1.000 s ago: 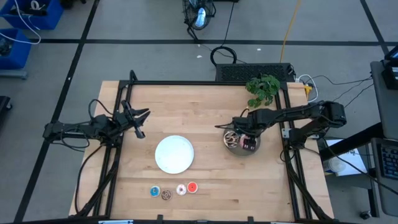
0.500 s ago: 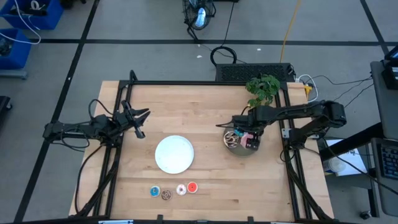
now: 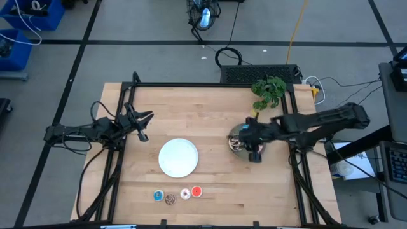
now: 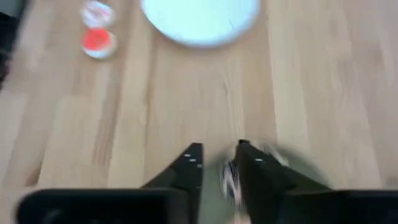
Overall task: Pick & Place donuts
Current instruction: Put the small blue donut on the white plate
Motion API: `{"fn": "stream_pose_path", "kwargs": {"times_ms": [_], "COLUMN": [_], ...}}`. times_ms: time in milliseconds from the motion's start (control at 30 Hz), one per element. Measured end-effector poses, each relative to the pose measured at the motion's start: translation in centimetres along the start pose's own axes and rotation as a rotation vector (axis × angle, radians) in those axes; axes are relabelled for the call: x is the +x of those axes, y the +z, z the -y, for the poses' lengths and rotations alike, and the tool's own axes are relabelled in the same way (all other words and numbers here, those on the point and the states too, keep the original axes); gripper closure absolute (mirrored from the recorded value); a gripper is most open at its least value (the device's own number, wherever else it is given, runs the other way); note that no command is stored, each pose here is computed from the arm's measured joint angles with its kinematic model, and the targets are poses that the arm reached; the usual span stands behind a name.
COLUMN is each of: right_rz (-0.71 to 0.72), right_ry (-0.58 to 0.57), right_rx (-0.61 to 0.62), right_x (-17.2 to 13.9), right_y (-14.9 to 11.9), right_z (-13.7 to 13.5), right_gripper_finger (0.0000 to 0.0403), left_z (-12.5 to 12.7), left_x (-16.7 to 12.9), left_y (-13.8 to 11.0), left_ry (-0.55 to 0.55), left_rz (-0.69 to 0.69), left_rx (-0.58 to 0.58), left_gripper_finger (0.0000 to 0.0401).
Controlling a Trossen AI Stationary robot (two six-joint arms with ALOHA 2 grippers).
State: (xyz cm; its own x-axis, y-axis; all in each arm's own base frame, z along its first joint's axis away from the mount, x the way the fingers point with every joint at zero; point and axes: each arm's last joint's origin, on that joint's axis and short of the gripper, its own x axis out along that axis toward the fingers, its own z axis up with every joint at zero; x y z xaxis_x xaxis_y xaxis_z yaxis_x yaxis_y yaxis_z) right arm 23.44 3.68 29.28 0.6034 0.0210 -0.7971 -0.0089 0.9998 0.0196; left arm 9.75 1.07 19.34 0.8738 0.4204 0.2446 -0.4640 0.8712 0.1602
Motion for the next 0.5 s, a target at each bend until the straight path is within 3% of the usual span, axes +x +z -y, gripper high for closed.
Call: {"fn": "stream_pose_path", "kwargs": {"times_ms": [167, 300, 500], "right_rz": [0.225, 0.322, 0.646], "right_ry": [0.026, 0.010, -0.002], "right_rx": [-0.150, -0.138, -0.104], "right_x": [1.1, 1.4, 1.5], "right_y": [-3.0, -6.8, -10.7], "right_z": [-0.7, 0.5, 1.6], "right_gripper_finger": [0.0393, 0.0388, 0.0400], "left_z": [0.0, 0.0, 0.0], "left_x": [0.0, 0.0, 0.0], "left_y": [0.0, 0.0, -0.1], "left_ry": [-0.008, -0.008, -0.012], "left_rz": [0.003, 0.002, -0.003], "left_rx": [0.039, 0.031, 0.117], "left_gripper_finger": [0.0339, 0.0339, 0.0339]}}
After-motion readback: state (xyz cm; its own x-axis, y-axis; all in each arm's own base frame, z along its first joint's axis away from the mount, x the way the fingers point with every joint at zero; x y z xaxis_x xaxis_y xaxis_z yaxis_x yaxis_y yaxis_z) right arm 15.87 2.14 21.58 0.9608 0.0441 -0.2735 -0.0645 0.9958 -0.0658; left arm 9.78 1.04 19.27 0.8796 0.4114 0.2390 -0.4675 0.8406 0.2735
